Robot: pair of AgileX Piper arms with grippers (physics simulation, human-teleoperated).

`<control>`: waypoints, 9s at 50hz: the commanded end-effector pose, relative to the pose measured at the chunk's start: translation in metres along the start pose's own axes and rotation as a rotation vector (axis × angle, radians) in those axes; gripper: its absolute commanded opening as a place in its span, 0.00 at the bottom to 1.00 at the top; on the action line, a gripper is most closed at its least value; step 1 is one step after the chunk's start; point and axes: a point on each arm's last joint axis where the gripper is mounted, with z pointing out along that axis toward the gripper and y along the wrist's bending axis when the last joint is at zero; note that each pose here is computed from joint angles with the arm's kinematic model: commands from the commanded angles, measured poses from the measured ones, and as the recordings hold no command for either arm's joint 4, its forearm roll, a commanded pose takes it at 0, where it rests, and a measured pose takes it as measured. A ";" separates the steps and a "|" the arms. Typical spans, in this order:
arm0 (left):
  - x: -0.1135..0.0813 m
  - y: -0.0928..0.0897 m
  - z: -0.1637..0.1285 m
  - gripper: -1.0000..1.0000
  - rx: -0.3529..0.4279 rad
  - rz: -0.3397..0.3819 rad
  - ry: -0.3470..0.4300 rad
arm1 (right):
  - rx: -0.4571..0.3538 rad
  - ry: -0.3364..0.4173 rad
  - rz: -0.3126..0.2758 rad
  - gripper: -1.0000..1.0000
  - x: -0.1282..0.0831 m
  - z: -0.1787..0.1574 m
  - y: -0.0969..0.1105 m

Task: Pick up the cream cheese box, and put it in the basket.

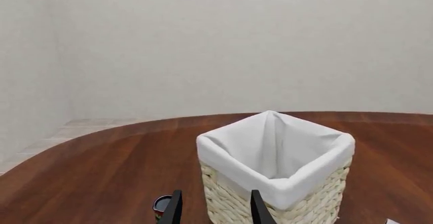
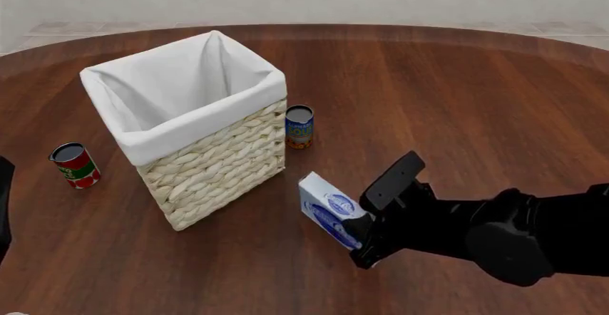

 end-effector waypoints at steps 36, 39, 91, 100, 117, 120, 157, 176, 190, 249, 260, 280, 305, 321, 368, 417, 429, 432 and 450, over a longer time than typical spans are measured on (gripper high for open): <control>-0.001 0.000 0.000 1.00 0.000 -0.005 0.000 | -0.008 -0.050 -0.011 0.00 -0.012 -0.022 0.003; -0.001 0.000 0.000 1.00 0.002 -0.005 0.000 | -0.010 -0.053 -0.012 0.00 -0.012 -0.023 0.004; -0.006 0.000 0.000 1.00 -0.002 -0.016 -0.009 | -0.019 -0.121 -0.065 0.00 -0.044 -0.071 0.005; -0.005 0.000 0.000 1.00 -0.004 -0.017 -0.009 | -0.026 -0.126 -0.076 0.00 -0.048 -0.076 0.007; -0.003 0.000 0.000 1.00 -0.003 -0.022 -0.005 | -0.020 -0.148 -0.090 0.00 -0.060 -0.087 0.005; -0.002 0.000 0.000 1.00 -0.003 -0.022 -0.005 | -0.020 -0.152 -0.092 0.00 -0.061 -0.089 0.005; -0.003 0.000 0.000 1.00 0.002 -0.022 -0.006 | -0.023 -0.197 -0.122 0.00 -0.077 -0.112 0.007; -0.004 0.000 0.000 1.00 0.003 -0.021 -0.009 | -0.015 -0.241 -0.139 0.00 -0.095 -0.131 0.005; -0.002 0.000 0.000 1.00 -0.004 -0.027 -0.005 | -0.012 -0.273 -0.161 0.00 -0.111 -0.142 0.004; -0.003 0.001 0.000 1.00 -0.010 -0.035 -0.005 | 0.015 -0.351 -0.244 0.00 -0.185 -0.145 0.000; -0.005 0.001 0.000 1.00 -0.011 -0.035 -0.005 | 0.004 -0.355 -0.258 0.00 -0.192 -0.141 0.004; -0.003 0.001 0.000 1.00 -0.022 -0.032 -0.002 | 0.016 -0.362 -0.254 0.00 -0.210 -0.127 0.001; 0.000 0.002 0.000 1.00 -0.032 -0.025 -0.003 | 0.024 -0.367 -0.253 0.00 -0.231 -0.110 -0.002; -0.001 0.002 0.000 1.00 -0.039 -0.027 -0.003 | 0.016 -0.368 -0.269 0.00 -0.242 -0.102 0.002; -0.001 0.003 0.000 1.00 -0.049 -0.022 -0.003 | 0.019 -0.377 -0.272 0.00 -0.271 -0.078 0.002; -0.001 0.003 0.000 1.00 -0.062 -0.019 -0.002 | 0.022 -0.400 -0.291 0.00 -0.303 -0.058 0.004; -0.001 0.003 0.000 1.00 -0.060 -0.018 -0.002 | 0.033 -0.402 -0.285 0.00 -0.311 -0.052 -0.001; -0.002 0.003 0.000 1.00 -0.061 -0.017 -0.003 | 0.033 -0.402 -0.283 0.00 -0.313 -0.050 -0.001; 0.000 0.004 0.000 1.00 -0.074 -0.015 -0.002 | 0.029 -0.379 -0.300 0.00 -0.314 -0.030 0.001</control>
